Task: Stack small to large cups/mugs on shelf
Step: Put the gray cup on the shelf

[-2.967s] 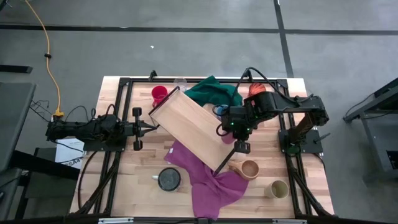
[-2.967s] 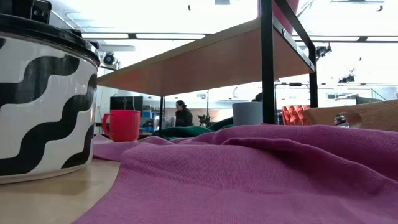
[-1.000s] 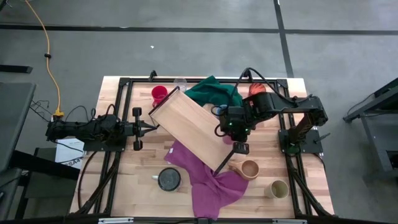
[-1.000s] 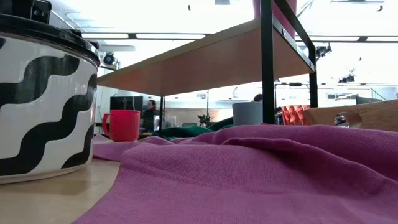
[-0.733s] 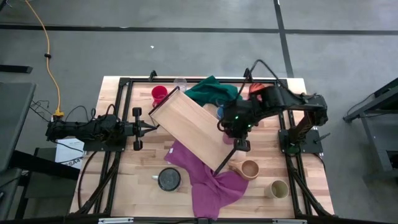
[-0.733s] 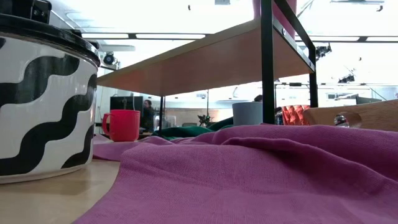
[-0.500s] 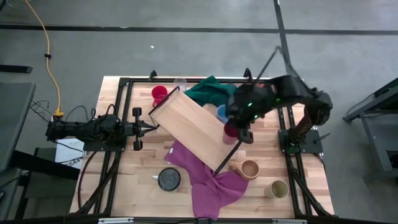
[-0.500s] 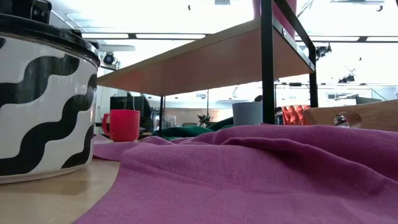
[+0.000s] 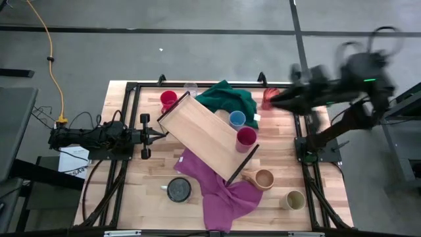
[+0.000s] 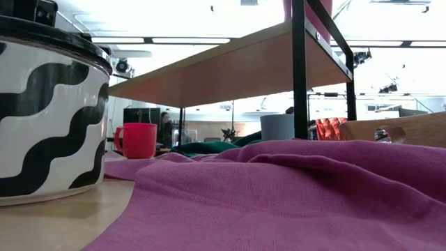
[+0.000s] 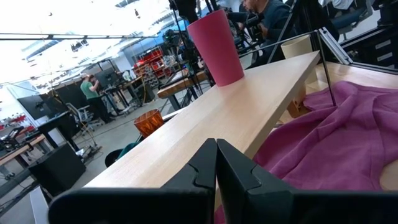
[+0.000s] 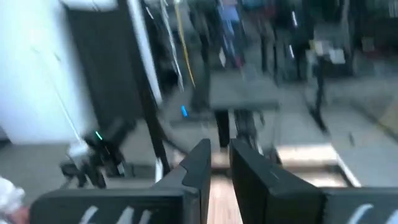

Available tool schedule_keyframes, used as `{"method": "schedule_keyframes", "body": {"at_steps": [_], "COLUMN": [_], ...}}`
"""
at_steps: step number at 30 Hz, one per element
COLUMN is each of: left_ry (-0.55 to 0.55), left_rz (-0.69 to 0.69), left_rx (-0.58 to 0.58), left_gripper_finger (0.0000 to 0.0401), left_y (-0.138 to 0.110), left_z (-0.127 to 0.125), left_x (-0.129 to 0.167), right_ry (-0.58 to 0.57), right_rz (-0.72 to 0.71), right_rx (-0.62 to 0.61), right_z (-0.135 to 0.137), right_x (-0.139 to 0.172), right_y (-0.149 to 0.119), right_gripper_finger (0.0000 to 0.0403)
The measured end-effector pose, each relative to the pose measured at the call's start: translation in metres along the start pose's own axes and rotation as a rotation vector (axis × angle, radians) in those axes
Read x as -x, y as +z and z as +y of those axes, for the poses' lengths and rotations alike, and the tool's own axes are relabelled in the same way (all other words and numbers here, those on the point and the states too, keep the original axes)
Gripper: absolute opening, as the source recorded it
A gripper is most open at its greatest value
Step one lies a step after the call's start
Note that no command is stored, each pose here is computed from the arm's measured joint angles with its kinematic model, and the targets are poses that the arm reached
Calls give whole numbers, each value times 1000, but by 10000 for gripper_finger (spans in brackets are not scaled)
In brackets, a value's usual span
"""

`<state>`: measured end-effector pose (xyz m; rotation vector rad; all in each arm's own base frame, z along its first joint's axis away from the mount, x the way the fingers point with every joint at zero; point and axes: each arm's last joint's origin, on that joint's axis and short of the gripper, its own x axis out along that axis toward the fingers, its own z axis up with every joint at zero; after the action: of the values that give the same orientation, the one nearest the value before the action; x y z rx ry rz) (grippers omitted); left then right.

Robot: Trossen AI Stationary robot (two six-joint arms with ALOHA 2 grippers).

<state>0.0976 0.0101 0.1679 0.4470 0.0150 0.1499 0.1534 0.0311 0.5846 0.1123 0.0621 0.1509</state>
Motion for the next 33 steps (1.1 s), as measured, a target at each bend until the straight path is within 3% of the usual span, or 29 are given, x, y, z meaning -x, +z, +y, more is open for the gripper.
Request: {"method": "schedule_keyframes", "body": {"at_steps": [4, 9, 19, 28, 33], "left_ry": [0, 0, 0, 0, 0], "left_rz": [0, 0, 0, 0, 0], "left_rx": [0, 0, 0, 0, 0], "left_gripper_finger": [1, 1, 1, 1, 1], "left_y": [0, 0, 0, 0, 0], "left_z": [0, 0, 0, 0, 0], "left_x": [0, 0, 0, 0, 0], "right_ry": [92, 172, 323, 634, 849], "right_rz": [-169, -298, -400, -296, -63], "right_rx": [60, 71, -55, -393, -518], "right_z": [11, 14, 10, 3, 9], "right_x": [31, 47, 61, 89, 89], "right_y": [4, -14, -97, -172, -200], "right_gripper_finger": [33, 6, 0, 0, 0]}}
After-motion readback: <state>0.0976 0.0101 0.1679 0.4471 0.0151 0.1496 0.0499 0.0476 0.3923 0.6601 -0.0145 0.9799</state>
